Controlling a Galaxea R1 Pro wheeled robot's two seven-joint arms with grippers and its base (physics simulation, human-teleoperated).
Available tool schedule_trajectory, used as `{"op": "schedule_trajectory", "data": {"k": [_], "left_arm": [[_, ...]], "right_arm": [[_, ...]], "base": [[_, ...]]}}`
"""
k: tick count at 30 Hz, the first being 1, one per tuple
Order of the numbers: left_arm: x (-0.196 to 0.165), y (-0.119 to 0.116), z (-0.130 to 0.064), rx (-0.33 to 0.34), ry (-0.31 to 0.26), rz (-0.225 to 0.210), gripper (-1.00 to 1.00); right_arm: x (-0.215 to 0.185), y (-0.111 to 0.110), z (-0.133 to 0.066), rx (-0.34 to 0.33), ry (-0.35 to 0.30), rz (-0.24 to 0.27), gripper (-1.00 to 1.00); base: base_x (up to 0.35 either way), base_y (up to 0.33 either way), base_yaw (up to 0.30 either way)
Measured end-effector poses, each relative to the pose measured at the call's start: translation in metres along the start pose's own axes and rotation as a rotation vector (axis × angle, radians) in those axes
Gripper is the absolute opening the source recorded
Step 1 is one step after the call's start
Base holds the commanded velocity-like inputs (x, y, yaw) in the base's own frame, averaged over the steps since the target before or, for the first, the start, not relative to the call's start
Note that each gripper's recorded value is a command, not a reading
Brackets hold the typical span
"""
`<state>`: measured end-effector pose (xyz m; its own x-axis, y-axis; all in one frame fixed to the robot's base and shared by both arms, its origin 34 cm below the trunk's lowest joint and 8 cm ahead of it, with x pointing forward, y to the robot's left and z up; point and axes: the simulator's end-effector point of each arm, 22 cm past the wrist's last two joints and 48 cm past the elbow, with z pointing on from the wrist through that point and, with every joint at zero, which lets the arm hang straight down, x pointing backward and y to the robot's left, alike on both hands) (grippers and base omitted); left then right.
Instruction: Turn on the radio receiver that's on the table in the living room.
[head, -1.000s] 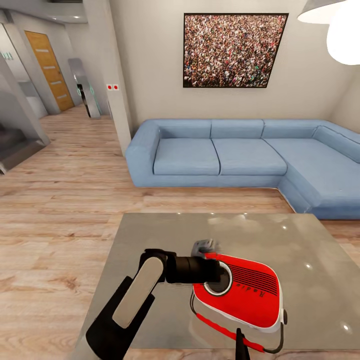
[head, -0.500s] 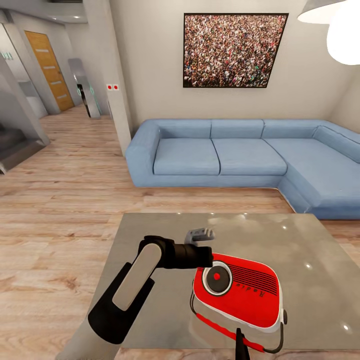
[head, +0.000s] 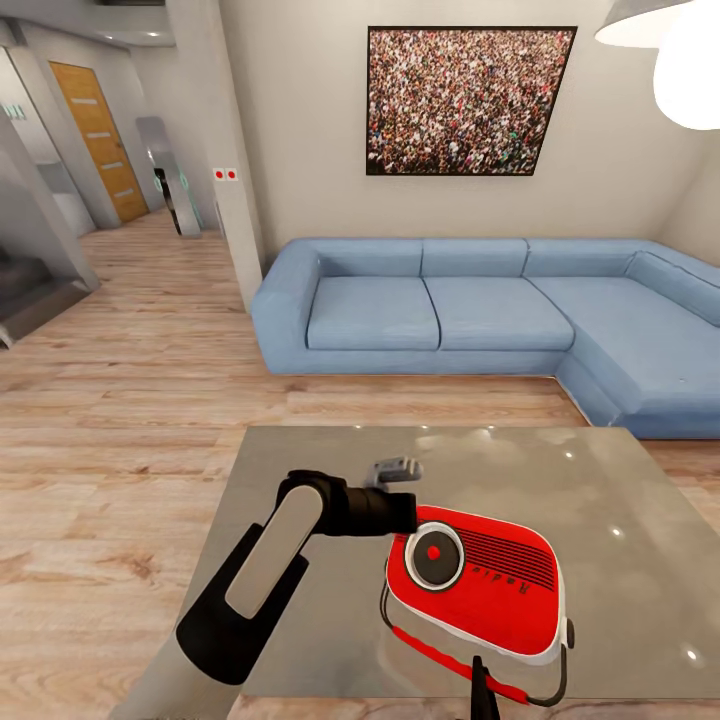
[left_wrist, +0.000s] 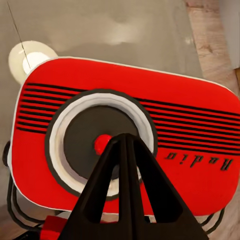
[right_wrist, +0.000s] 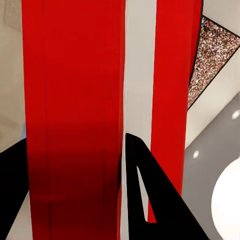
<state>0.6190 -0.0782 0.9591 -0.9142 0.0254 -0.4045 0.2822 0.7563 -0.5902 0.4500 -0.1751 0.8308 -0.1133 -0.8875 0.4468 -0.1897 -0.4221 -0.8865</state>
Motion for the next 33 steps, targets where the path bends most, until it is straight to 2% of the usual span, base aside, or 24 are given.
{"op": "schedule_trajectory", "data": {"k": [13,20,27,33], "left_arm": [[-0.009,0.011,0.006,-0.036,0.014,-0.002,-1.0],[-0.003,0.017,0.015,-0.038,0.049,-0.023,-1.0],[0.014,0.033,0.029,-0.062,0.109,-0.059,-1.0],[0.021,0.038,0.033,-0.073,0.129,-0.07,-1.0]], "right_arm": [[0.0,-0.001,0.0,0.002,-0.001,0.0,-1.0],[-0.001,-0.001,0.0,0.002,-0.001,0.001,-1.0],[-0.001,-0.001,0.0,0.003,-0.003,0.002,-1.0],[-0.002,-0.002,-0.001,0.003,-0.003,0.003,-1.0]], "base": [[0.0,0.0,0.0],[0.0,0.0,0.0],[0.0,0.0,0.0],[0.0,0.0,0.0]]}}
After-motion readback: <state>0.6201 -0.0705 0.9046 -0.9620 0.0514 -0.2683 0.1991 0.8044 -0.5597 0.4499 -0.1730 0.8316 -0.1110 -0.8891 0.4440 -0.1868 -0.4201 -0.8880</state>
